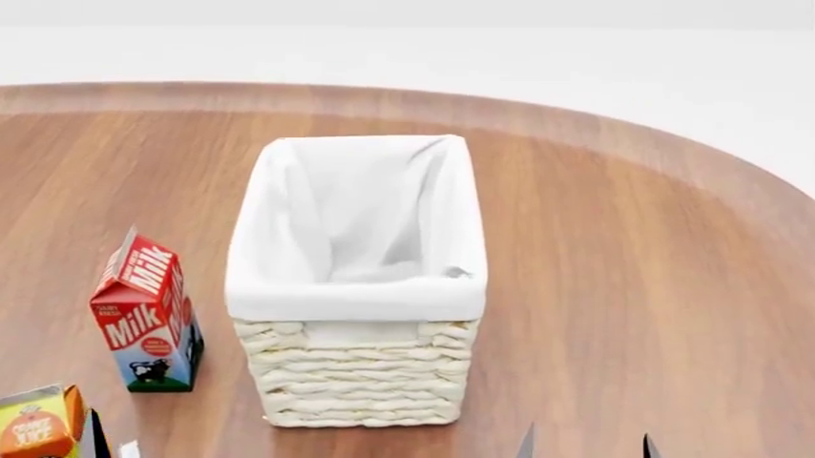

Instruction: Pick up the alphabet soup, and put it in the basket.

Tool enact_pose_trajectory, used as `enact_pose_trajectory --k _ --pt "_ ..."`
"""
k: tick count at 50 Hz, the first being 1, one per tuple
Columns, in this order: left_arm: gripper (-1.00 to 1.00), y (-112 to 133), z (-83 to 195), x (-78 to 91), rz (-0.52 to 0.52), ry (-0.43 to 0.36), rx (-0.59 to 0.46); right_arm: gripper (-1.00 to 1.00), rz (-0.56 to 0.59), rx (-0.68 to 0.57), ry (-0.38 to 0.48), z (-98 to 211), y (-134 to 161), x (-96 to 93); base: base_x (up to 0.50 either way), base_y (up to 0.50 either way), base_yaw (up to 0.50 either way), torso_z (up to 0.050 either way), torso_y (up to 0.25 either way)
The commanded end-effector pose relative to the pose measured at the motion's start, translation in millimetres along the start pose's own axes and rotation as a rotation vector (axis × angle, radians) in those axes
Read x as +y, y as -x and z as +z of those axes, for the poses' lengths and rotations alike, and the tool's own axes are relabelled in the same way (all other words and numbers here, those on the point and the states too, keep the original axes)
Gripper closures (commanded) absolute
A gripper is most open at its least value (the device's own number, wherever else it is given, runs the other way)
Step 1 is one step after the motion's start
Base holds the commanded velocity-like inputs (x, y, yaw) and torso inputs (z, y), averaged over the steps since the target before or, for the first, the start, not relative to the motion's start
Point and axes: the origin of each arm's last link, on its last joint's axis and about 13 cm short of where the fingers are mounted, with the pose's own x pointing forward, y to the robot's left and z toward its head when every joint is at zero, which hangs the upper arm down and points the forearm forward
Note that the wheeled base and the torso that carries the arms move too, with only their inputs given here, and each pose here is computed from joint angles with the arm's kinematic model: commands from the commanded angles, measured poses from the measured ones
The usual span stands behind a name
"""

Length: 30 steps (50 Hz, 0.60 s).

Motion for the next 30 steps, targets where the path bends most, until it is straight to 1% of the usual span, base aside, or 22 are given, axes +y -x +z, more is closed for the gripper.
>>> enact_pose_trajectory --k 1,12,14,25,30 --pt "-1.00 -0.2 -0.4 0.2 0.000 0.000 0.000 -1.00 -0.006 -0.001 -0.003 0.5 -0.1 -0.7 0.19 -0.02 0.00 0.000 0.000" --pt "-1.00 -0.1 -0.7 0.5 0.001 0.000 -0.001 -1.00 -0.002 -0.001 0.001 -0.5 0.2 0.2 0.19 -0.02 0.00 0.000 0.000" --pt "-1.00 0.0 -0.6 0.4 0.000 -0.001 -0.002 -1.00 -0.007 -0.007 -0.023 0.2 0.4 -0.5 0.16 -0.01 0.00 0.000 0.000" --pt "-1.00 -0.7 -1.3 0.9 0.001 -0.001 -0.002 -1.00 -0.001 -0.032 -0.001 -0.3 1.0 -0.7 0.00 0.00 0.00 0.000 0.000" --pt "-1.00 -1.1 -2.1 0.7 0.000 -0.004 -0.001 -1.00 0.011 -0.024 0.009 -0.8 1.3 -0.1 0.13 0.00 0.00 0.000 0.000"
